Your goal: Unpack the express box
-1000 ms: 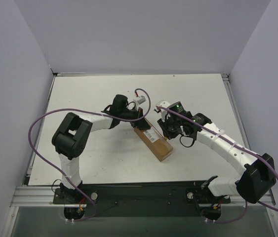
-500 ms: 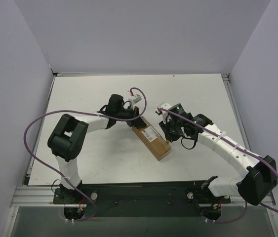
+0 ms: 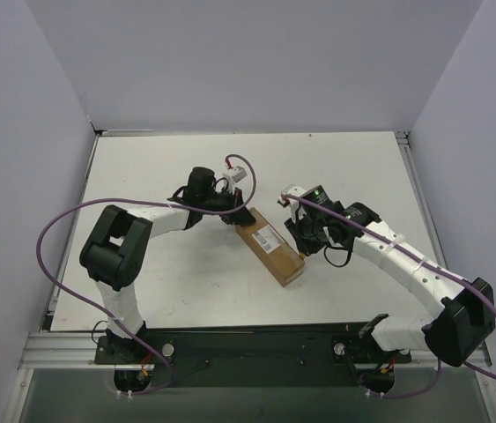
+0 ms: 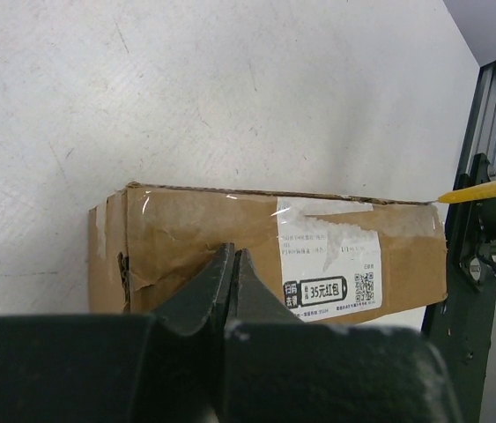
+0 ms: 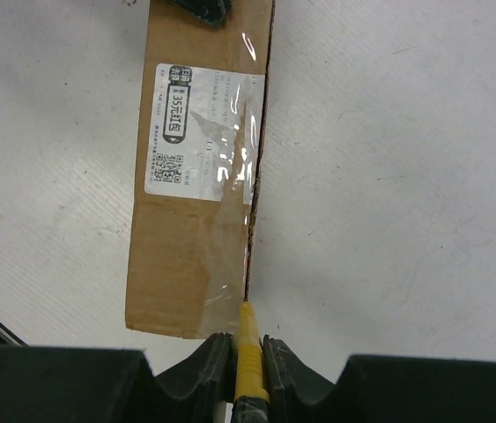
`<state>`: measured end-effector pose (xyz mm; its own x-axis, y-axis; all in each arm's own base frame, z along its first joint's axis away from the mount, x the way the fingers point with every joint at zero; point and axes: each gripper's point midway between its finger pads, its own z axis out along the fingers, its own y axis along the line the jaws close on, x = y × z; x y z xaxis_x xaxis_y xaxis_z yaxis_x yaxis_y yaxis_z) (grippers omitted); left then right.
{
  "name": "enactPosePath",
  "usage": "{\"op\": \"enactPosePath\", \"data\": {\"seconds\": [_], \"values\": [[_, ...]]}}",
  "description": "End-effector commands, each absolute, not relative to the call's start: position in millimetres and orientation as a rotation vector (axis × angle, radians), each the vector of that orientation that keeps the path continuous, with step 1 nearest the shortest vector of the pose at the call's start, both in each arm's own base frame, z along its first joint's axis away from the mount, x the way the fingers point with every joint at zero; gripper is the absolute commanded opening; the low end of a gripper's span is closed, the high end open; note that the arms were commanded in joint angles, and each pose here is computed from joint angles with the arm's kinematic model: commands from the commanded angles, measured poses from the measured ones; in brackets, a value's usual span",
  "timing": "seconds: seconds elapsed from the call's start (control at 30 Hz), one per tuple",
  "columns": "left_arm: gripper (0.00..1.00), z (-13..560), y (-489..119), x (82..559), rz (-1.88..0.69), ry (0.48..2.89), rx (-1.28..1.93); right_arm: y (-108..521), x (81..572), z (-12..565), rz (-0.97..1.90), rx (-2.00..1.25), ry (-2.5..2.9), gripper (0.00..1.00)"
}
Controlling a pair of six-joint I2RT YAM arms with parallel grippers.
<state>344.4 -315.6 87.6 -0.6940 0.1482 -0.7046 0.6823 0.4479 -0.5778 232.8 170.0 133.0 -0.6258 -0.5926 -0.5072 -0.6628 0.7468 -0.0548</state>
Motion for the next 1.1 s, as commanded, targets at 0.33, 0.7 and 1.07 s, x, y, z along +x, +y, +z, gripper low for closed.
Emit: {"op": "enactPosePath", "data": {"seconds": [0.33, 0.7, 1.07], "values": [[0.06, 129.1, -318.0, 344.4, -1.336, 1.981, 0.717, 168.1, 254.4, 192.9, 0.171, -0.965, 2.277, 0.00], [0.00, 164.1, -248.7, 345.6, -1.197, 2.043, 0.632, 141.0, 286.7, 161.1, 0.017, -0.997, 2.290, 0.00], [0.00, 87.2, -249.6, 334.7, -1.092, 2.245, 0.681, 152.8, 246.5, 116.6, 0.130, -1.131, 2.321, 0.00]]}}
